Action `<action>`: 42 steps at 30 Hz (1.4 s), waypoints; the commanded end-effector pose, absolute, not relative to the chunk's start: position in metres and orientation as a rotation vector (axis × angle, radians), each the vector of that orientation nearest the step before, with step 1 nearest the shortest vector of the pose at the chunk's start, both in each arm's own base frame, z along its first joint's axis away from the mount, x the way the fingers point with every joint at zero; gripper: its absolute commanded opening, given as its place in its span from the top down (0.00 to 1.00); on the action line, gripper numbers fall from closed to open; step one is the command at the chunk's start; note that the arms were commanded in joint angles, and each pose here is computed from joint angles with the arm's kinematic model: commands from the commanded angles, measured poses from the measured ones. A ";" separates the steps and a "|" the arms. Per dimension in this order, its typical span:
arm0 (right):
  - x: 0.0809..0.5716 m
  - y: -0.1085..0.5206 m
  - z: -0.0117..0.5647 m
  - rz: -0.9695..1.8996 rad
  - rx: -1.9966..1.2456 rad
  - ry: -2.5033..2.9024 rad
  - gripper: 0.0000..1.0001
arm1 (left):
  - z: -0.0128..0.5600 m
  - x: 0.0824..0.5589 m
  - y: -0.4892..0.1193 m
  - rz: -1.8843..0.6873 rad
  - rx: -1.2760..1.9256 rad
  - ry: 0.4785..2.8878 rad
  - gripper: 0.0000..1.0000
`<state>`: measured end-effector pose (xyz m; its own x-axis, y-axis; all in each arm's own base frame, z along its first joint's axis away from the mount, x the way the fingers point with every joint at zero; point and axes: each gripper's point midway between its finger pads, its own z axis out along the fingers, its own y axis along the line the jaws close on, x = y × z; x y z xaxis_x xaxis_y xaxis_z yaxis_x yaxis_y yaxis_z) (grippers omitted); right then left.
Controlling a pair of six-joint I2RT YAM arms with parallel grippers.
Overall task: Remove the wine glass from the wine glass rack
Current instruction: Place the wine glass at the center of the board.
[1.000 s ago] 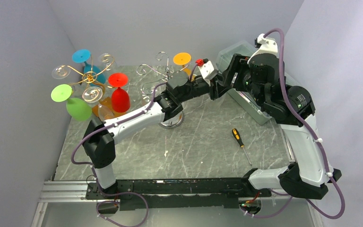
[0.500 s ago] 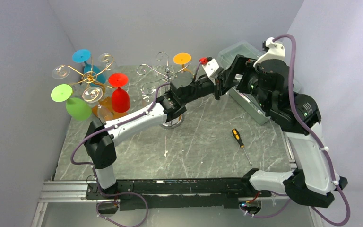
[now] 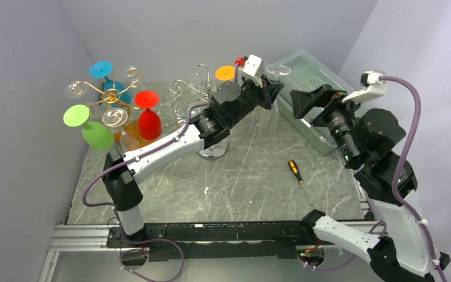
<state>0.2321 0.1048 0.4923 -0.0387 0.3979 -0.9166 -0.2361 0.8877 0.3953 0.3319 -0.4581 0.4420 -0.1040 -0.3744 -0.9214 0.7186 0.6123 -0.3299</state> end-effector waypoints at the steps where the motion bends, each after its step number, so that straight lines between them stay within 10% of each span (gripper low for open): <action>1: 0.232 0.107 0.513 0.563 0.121 1.374 0.00 | 0.531 0.323 -0.400 -0.962 -0.015 1.322 1.00; 22: 0.274 0.174 0.533 0.977 -0.168 1.215 0.02 | 0.581 0.342 -0.232 -0.729 -0.747 1.247 1.00; 42: 0.299 0.201 0.490 1.210 -0.263 1.210 0.35 | 0.550 0.382 -0.239 -1.010 -0.894 1.394 1.00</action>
